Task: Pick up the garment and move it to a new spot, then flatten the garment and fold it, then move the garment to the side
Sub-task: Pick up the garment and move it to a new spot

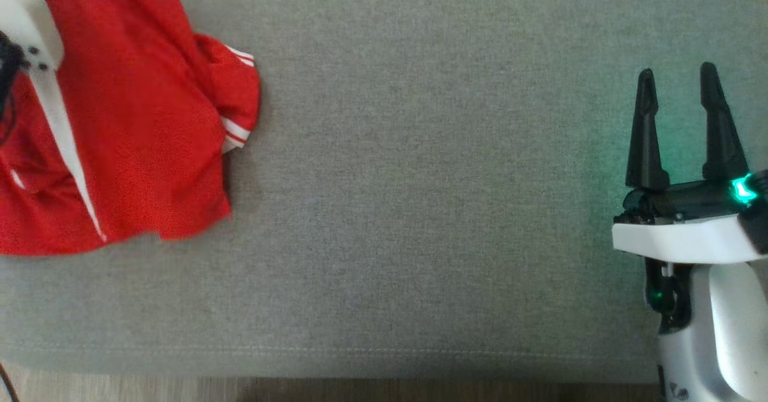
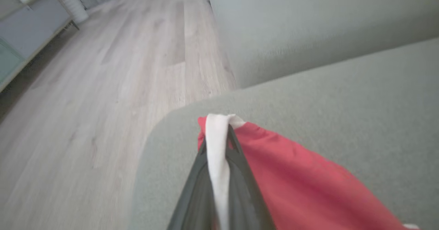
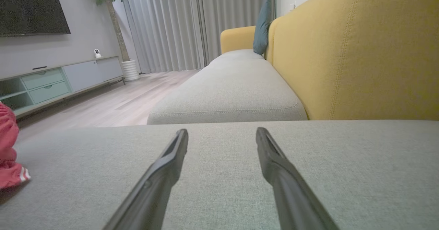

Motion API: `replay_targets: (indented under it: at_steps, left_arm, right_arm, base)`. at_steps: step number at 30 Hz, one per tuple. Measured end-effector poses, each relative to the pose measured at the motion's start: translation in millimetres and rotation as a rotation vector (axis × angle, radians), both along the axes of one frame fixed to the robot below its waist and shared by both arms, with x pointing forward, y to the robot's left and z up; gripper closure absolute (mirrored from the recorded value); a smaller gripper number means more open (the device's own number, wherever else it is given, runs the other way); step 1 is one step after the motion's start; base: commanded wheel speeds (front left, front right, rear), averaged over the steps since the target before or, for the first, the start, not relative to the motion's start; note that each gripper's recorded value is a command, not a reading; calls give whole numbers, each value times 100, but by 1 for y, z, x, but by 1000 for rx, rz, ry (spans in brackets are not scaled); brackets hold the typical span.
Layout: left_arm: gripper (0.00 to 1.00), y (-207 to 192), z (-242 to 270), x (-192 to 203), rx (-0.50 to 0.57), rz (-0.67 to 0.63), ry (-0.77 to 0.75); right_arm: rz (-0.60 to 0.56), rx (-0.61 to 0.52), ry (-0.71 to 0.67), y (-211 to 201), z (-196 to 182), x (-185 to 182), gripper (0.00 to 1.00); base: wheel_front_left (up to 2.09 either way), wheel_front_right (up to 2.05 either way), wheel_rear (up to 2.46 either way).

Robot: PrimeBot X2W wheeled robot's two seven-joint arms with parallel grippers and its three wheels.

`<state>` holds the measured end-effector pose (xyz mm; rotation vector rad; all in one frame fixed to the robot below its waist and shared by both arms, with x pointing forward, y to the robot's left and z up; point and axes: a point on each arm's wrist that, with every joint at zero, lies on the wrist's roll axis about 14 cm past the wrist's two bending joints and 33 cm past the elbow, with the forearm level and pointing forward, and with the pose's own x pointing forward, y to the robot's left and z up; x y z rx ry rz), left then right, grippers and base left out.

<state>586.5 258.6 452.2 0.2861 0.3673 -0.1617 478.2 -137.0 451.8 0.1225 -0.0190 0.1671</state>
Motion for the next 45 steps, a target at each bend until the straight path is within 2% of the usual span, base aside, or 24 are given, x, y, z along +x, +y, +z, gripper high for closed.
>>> replay_targets:
  at_steps: [11, 17, 23, 33, 35, 45]
  left_arm:
    - [100, -1, 139, -8, -52, 3, -412]
    - [100, -25, 226, -33, -94, -81, -670]
    - [100, -62, 247, -56, -143, -165, -744]
    - [100, -183, 254, -67, -301, -423, -730]
    - [100, -228, 252, -75, -371, -514, -709]
    - [100, -358, 271, -114, -697, -725, -671]
  right_arm:
    - [24, 41, -90, 10, 44, -11, 0]
    - [37, 53, -99, 15, 55, -27, 0]
    - [17, 50, -134, 6, 71, -35, 0]
    - [-62, 50, -171, -24, 87, -54, 0]
    - [-98, 59, -178, -37, 91, -62, 0]
    - [-244, 65, -191, -86, 100, -91, 0]
  base:
    - [0, 0, 0]
    - [0, 0, 0]
    - [0, 0, 0]
    - [0, 0, 0]
    - [0, 0, 0]
    - [0, 0, 0]
